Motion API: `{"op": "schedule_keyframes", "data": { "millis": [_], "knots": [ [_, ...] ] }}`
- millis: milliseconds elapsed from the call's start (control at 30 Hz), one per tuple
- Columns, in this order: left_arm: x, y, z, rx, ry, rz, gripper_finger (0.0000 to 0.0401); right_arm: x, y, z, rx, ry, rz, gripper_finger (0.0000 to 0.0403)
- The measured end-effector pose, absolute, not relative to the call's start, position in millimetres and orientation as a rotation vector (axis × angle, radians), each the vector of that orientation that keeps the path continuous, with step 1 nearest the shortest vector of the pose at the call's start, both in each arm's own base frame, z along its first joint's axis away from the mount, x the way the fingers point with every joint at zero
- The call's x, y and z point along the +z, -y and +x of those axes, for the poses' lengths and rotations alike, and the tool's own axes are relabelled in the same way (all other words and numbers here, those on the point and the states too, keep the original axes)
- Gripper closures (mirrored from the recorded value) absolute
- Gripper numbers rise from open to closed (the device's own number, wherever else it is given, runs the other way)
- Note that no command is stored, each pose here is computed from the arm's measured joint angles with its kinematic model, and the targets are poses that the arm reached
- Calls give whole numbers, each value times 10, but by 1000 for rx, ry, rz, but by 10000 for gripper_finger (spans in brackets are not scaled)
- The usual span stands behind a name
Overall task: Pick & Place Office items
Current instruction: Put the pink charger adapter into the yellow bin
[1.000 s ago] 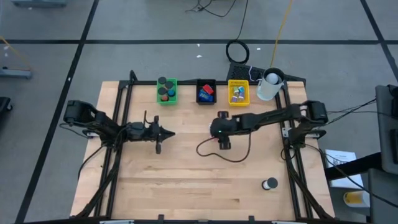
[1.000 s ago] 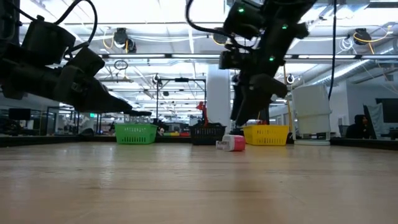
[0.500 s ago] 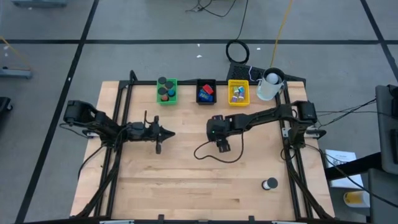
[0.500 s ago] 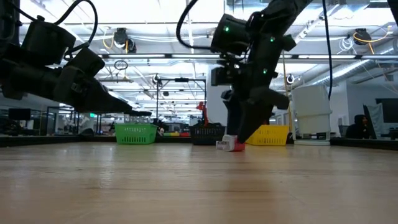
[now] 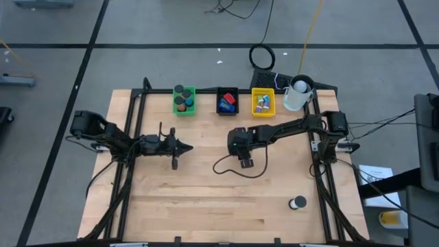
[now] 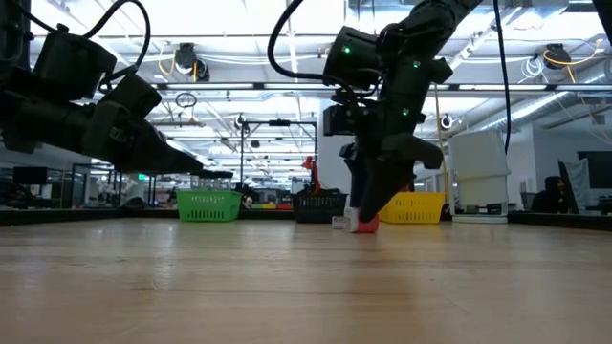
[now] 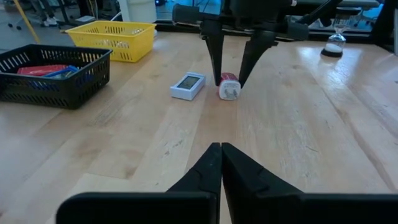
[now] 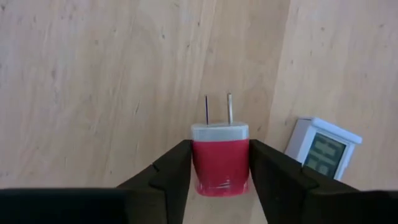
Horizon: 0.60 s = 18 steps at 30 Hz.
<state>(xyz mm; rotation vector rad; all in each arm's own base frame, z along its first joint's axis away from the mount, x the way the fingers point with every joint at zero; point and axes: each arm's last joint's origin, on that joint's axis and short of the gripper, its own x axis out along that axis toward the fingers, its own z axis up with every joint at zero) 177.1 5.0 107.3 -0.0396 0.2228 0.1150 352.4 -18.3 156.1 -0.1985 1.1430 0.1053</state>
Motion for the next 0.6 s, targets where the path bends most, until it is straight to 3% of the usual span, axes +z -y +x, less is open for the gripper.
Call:
{"op": "schedule_keyframes", "data": {
  "millis": [400,600],
  "knots": [
    [1073,-50,1771,115,-222,-41,378,1560,184,3522,73,-1147,-160,219],
    [1073,-50,1771,115,-222,-41,397,1550,184,3518,66,-1154,-147,237]
  ]
}}
